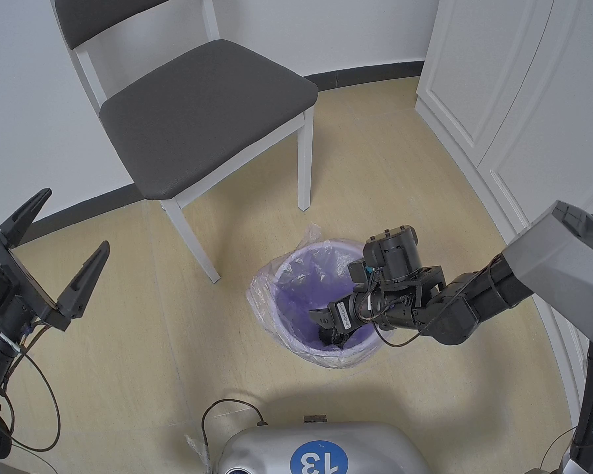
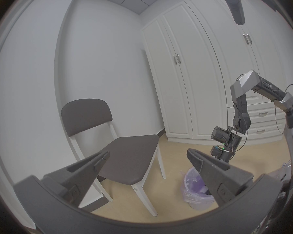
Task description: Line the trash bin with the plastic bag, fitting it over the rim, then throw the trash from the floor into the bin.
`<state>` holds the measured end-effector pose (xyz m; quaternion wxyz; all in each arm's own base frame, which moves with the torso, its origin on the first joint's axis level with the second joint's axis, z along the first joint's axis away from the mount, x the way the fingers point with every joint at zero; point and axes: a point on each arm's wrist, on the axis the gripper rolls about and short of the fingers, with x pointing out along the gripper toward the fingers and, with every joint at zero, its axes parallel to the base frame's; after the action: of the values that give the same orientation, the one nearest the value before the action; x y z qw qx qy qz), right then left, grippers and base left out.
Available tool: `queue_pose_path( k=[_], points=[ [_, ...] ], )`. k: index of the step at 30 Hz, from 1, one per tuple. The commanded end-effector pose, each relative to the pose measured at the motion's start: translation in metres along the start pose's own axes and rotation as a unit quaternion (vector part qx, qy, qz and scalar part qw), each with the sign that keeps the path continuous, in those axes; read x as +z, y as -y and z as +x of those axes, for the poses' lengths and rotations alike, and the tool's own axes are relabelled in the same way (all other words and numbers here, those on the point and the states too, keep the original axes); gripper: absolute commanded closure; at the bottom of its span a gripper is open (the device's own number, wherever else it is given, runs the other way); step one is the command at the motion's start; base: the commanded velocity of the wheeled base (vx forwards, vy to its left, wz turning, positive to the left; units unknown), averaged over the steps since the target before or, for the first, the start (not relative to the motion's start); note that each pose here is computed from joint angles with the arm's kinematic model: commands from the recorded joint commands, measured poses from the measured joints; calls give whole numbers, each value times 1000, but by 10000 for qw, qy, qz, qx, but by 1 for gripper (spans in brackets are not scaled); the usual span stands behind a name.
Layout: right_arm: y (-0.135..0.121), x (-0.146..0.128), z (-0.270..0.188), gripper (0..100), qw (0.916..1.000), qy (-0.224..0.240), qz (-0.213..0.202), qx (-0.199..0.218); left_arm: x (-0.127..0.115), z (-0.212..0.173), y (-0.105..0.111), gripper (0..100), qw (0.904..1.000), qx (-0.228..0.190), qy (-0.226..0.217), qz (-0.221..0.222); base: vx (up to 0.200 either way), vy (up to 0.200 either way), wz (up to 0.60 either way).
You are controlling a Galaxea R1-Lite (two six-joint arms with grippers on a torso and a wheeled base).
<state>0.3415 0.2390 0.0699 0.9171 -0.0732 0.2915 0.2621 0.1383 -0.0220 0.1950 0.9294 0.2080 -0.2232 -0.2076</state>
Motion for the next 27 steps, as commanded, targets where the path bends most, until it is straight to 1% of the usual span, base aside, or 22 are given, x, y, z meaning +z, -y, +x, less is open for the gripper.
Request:
queue_pose_path(
  k=[1, 3, 5, 10, 12, 14, 16, 17, 18, 20, 22, 23, 25, 27],
  points=[
    [4, -1, -1, 0, 10000, -29, 27, -41, 5, -4, 0, 0, 9996, 41, 99, 259, 0, 0, 0],
    [8, 1, -4, 0, 10000, 2, 47, -78, 7, -7, 1, 0, 9987, 51, 134, 487, 0, 0, 0],
    [11, 2, -6, 0, 9999, 33, 66, -102, 7, -10, 3, 0, 9986, 36, 118, 508, 0, 0, 0],
    [25, 4, -15, 0, 9995, 76, 197, -245, 2, -7, 7, 0, 9990, -221, 70, 385, 0, 0, 0],
    [33, 4, -20, 0, 9990, 86, 269, -334, -2, 0, 11, 0, 9989, -375, 25, 288, 0, 0, 0],
    [43, 3, -25, 0, 9984, 74, 339, -451, -7, 5, 12, 0, 9988, -440, -84, 191, 0, 0, 0],
    [55, 2, -28, 0, 9970, 70, 426, -646, -17, 14, 13, 0, 9983, -496, -301, -93, 0, 0, 0],
    [63, 2, -28, 0, 9957, 81, 486, -790, -26, 21, 14, 0, 9966, -552, -499, -359, 0, 0, 0],
    [71, 1, -29, 0, 9939, 77, 565, -940, -37, 31, 18, 0, 9933, -634, -707, -661, 0, 0, 0],
    [83, -2, -30, 0, 9905, 8, 706, -1180, -56, 49, 25, 0, 9859, -729, -1003, -1120, 0, 0, 0],
    [93, -9, -31, 0, 9859, -45, 934, -1386, -73, 66, 32, 0, 9786, -596, -1270, -1509, 0, 0, 0],
    [98, -11, -30, 0, 9829, -62, 1110, -1466, -80, 73, 34, 0, 9751, -417, -1358, -1704, 0, 0, 0],
    [106, -11, -30, 0, 9788, -30, 1350, -1540, -87, 80, 36, 0, 9710, -212, -1369, -1946, 0, 0, 0],
    [112, -15, -26, 0, 9751, -59, 1529, -1604, -92, 84, 37, 0, 9660, -174, -1383, -2177, 0, 0, 0]
  ],
)
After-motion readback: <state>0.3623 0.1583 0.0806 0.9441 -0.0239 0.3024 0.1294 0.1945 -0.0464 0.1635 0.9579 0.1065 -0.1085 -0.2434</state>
